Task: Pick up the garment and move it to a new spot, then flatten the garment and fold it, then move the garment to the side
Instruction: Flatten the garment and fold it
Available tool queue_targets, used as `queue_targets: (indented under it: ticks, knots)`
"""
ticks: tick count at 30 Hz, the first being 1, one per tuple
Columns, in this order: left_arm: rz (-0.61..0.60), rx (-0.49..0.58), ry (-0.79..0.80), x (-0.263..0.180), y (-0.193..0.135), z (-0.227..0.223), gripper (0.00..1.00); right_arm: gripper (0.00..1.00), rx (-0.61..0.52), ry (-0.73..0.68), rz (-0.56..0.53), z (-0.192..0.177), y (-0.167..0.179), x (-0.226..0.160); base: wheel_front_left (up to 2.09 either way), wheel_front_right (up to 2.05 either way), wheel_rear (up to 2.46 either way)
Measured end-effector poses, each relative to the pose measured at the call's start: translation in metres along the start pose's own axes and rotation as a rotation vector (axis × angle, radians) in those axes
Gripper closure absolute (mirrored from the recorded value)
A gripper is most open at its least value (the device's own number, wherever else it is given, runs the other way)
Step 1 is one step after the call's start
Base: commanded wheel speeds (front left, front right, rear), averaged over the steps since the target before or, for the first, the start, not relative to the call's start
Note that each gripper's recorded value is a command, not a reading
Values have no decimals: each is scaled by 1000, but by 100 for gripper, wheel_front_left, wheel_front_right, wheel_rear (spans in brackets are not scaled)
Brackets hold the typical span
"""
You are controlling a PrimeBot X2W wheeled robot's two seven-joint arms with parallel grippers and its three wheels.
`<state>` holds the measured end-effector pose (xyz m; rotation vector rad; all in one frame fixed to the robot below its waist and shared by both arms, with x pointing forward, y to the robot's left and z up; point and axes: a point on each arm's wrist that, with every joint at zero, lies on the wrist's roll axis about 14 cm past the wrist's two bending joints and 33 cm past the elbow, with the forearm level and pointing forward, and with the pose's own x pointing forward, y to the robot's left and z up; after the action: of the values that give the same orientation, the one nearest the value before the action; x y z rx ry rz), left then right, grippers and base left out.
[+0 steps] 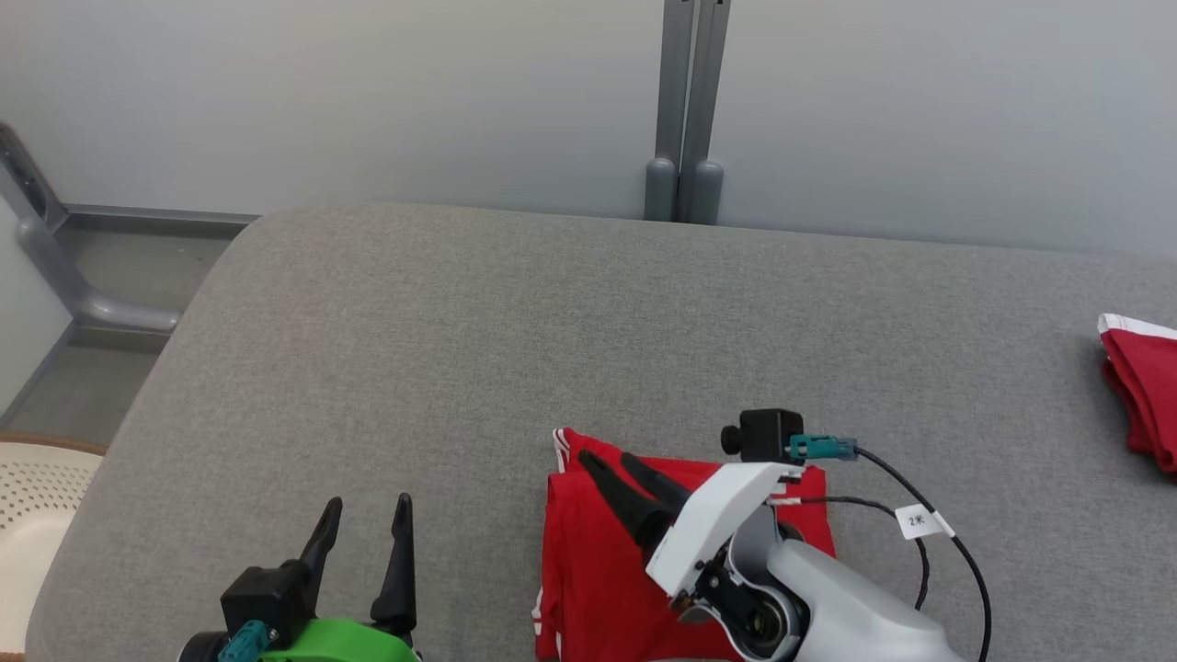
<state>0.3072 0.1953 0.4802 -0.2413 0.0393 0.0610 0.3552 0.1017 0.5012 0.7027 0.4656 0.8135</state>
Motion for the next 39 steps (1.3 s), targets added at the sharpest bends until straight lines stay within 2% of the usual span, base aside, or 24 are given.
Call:
queue_targets:
  ticks: [9, 13, 18, 22, 31, 39]
  knots:
    - [-45, 4, -2, 9, -15, 1, 0, 0, -167, -194, -87, 51, -31, -11, 0, 0, 0]
    - [-75, 8, -18, 15, -24, 5, 0, 0, -259, -270, -153, 80, -54, -27, 0, 0, 0]
    - [-113, 18, -44, 24, -39, 13, 0, 0, -371, -456, -237, 135, -70, -66, 0, 0, 0]
    - [-129, 17, -56, 28, -47, 15, 0, 0, -445, -544, -333, 141, -85, -106, 0, 0, 0]
    - [-122, 4, -88, 29, -50, 22, 0, 0, -602, -665, -465, 142, -81, -172, 0, 0, 0]
    - [-103, 11, -84, 21, -44, 16, 0, 0, -578, -665, -535, 123, -90, -202, 0, 0, 0]
